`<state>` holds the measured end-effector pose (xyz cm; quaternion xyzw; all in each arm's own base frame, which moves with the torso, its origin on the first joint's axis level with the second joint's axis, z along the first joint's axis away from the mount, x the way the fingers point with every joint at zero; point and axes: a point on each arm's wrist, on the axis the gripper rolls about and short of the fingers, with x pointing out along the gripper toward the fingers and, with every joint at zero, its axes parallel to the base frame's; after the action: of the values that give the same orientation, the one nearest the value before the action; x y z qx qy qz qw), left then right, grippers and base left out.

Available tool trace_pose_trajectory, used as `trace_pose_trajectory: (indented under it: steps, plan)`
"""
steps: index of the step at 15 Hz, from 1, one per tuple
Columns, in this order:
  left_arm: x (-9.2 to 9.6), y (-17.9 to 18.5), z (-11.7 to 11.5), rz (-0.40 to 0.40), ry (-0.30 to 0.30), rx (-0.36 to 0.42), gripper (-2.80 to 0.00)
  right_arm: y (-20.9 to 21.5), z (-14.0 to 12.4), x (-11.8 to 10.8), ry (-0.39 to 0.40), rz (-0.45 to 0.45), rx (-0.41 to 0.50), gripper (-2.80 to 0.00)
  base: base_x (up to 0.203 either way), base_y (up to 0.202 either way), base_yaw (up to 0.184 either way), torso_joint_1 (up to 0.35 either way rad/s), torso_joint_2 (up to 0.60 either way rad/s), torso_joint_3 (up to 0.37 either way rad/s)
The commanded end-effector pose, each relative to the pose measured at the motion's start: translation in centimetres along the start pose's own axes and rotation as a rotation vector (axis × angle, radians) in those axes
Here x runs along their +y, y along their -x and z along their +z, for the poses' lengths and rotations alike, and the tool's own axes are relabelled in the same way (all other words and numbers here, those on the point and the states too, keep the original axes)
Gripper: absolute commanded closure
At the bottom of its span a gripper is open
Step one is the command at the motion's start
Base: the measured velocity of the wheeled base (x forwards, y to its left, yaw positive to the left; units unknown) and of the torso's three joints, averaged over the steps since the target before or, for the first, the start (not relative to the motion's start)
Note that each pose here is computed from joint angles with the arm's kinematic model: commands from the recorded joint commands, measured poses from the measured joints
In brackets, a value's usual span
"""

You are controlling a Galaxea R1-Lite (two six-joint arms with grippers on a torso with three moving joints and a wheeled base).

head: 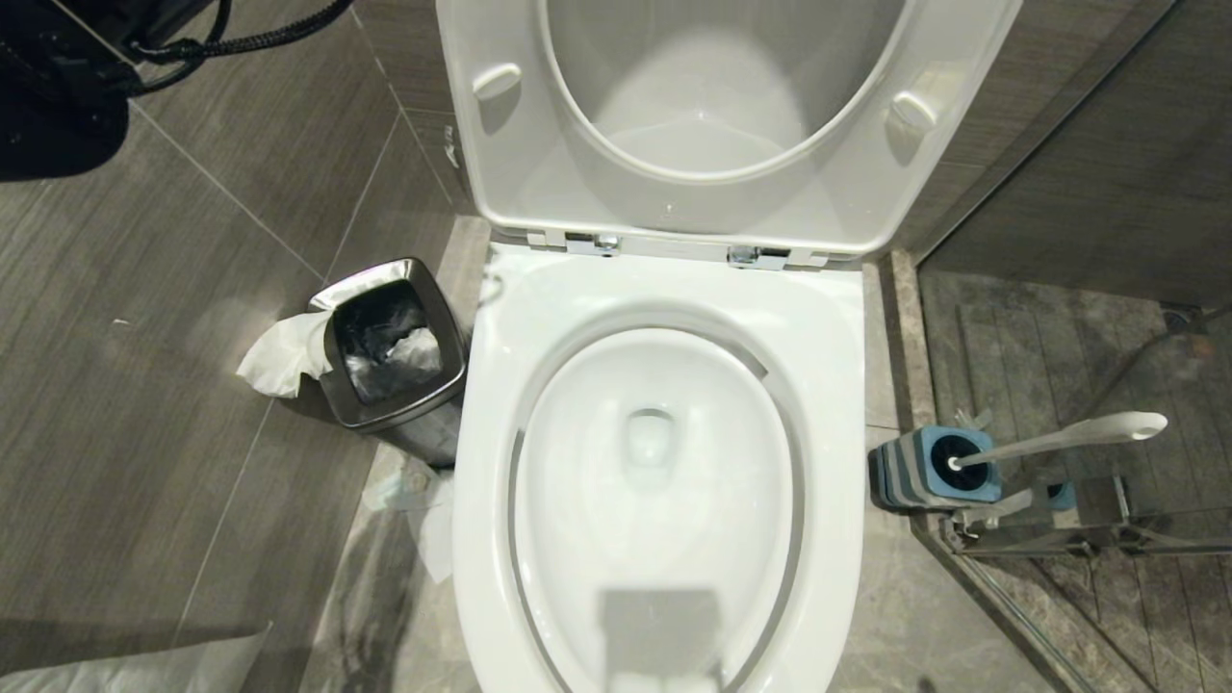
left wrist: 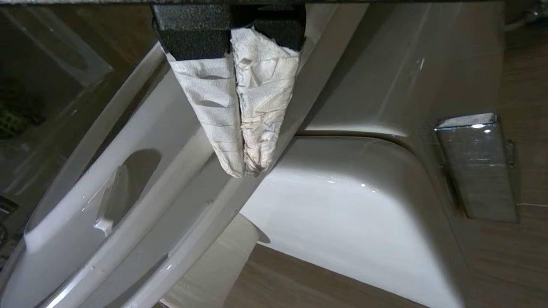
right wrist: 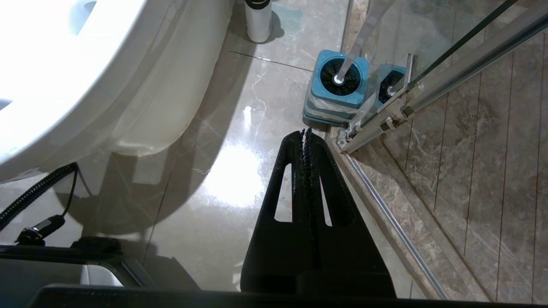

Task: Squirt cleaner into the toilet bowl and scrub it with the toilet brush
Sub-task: Close the toilet lid

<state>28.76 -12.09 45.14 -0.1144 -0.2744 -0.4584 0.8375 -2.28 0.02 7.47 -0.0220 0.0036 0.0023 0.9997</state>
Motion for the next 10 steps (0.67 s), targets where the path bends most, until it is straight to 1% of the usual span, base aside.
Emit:
trace_pose_trajectory:
  steps: [1, 6, 8, 10]
  plan:
    - [-0.5, 0.5, 0.7, 0.003, 0.012, 0.009, 0.0, 0.0, 0.0, 0.0, 0.0, 0.001, 0.0, 0.0, 0.0, 0.0, 0.0, 0.0, 0.0, 0.0]
    - [-1.3, 1.8, 0.6, 0.026, 0.07, 0.068, 0.0, 0.0, 0.0, 0.0, 0.0, 0.0, 0.0, 0.0, 0.0, 0.0, 0.0, 0.0, 0.0, 0.0]
    - [-2.0, 2.9, 0.8, 0.041, 0.093, 0.104, 0.0, 0.0, 0.0, 0.0, 0.0, 0.001, 0.0, 0.0, 0.0, 0.0, 0.0, 0.0, 0.0, 0.0]
    - [-2.9, 4.5, 1.4, 0.065, 0.133, 0.144, 0.0, 0.0, 0.0, 0.0, 0.0, 0.0, 0.0, 0.0, 0.0, 0.0, 0.0, 0.0, 0.0, 0.0]
